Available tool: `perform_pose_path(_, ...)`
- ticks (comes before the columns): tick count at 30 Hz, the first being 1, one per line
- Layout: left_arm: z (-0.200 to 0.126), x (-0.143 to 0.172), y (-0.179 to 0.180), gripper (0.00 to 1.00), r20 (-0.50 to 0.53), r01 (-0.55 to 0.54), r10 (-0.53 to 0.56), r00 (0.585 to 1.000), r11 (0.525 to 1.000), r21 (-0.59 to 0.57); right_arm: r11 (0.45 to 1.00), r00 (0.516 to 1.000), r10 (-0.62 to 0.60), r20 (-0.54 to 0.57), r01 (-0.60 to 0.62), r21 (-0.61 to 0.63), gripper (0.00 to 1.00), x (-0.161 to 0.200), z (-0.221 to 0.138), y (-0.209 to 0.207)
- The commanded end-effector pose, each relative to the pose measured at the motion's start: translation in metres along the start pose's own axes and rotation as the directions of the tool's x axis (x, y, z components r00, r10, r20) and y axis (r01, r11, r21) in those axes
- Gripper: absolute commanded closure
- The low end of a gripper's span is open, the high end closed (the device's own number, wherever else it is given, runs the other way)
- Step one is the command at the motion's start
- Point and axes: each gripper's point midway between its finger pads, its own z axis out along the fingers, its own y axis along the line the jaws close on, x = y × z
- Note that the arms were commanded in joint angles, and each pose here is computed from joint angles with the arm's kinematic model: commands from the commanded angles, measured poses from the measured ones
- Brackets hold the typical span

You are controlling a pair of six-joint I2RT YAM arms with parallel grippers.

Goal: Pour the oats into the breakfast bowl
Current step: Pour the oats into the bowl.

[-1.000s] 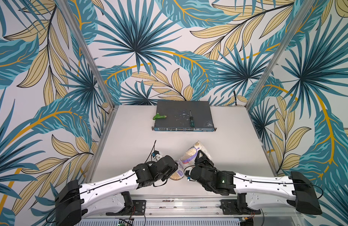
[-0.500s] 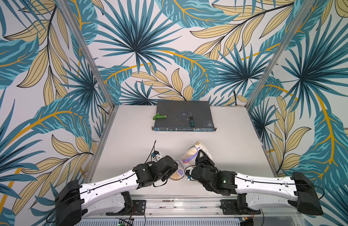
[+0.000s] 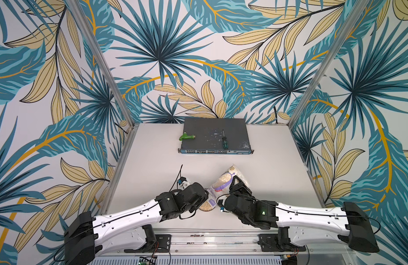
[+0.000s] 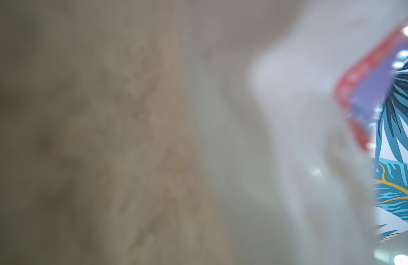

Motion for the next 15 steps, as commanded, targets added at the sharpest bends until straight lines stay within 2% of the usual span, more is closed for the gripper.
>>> perform_pose_path(1,-0.005,-0.002,0.001,0.52,0.012,-0.007,0.007,1.0,1.0,-0.002,0.973,0.974,0.217,-0.061,-0.211,0.09,1.0,0.032,-0.012,-0.042)
perform_pose_path(4,-0.007,-0.005,0.002,0.52,0.02,-0.001,0.001,1.0,1.0,-0.001,0.973,0.976,0.212,-0.047,-0.207,0.103,1.0,0.023,-0.008,-0.039)
perform_pose_path(7,-0.006,-0.005,0.003,0.52,0.022,0.005,-0.005,1.0,1.0,0.001,0.986,0.988,0.148,-0.041,-0.144,0.08,1.0,0.004,0.001,-0.023)
perform_pose_path(13,-0.008,-0.005,-0.001,0.52,0.025,-0.001,0.001,1.0,1.0,0.006,0.97,0.974,0.222,-0.044,-0.215,0.116,1.0,0.026,-0.008,-0.048)
perform_pose_path(15,-0.007,-0.006,-0.002,0.52,0.029,0.0,-0.001,1.0,1.0,0.008,0.974,0.979,0.204,-0.028,-0.199,0.11,1.0,0.02,-0.006,-0.045)
